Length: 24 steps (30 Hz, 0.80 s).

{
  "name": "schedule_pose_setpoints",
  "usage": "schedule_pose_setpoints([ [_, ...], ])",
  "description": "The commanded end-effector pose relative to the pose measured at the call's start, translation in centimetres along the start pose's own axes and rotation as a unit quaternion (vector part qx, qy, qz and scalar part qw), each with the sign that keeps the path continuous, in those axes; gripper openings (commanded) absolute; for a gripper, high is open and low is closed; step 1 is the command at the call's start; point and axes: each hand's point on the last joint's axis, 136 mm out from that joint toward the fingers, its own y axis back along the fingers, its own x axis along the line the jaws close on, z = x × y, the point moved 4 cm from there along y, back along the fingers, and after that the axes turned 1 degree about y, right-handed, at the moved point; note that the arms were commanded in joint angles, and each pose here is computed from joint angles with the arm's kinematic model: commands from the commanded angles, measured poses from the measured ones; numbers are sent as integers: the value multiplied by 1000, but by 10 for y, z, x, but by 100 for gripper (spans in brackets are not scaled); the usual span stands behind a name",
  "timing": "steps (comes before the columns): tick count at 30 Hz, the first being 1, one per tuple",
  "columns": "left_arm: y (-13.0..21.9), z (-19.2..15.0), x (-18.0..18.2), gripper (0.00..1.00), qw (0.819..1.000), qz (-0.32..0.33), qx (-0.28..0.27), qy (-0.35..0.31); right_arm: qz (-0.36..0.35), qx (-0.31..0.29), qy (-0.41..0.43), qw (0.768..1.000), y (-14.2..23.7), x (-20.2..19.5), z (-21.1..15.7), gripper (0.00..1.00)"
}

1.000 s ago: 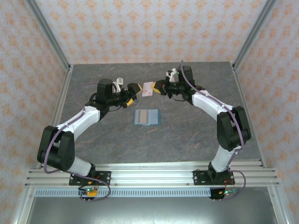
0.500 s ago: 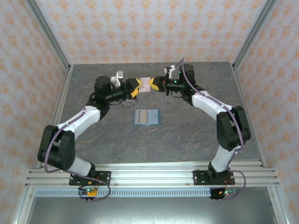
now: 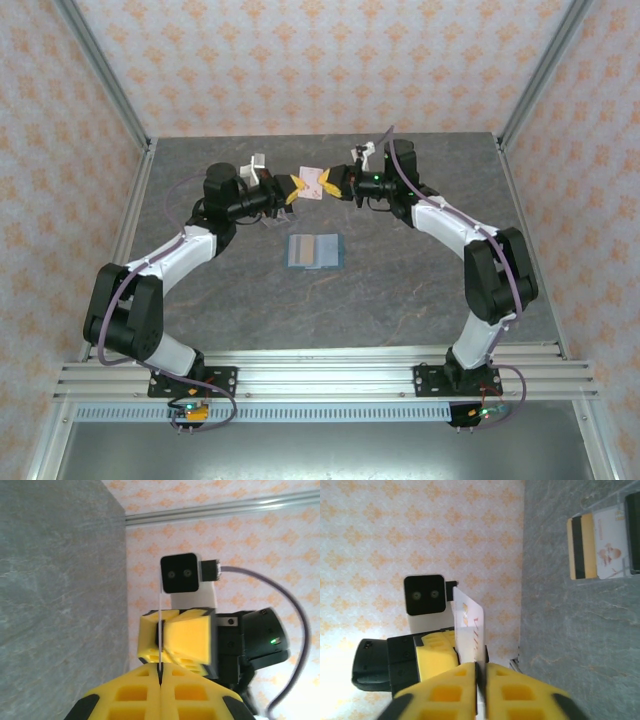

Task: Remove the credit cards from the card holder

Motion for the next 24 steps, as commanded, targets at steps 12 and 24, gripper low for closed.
schedule_pose_setpoints([
  [12,72,11,53,0,923,336,-104,-160,-247,-58,84,964,47,-46,-17,89],
  [24,59,58,75,0,878,408,-165,-187,-279,-71,106,952,65,-59,-33,93],
])
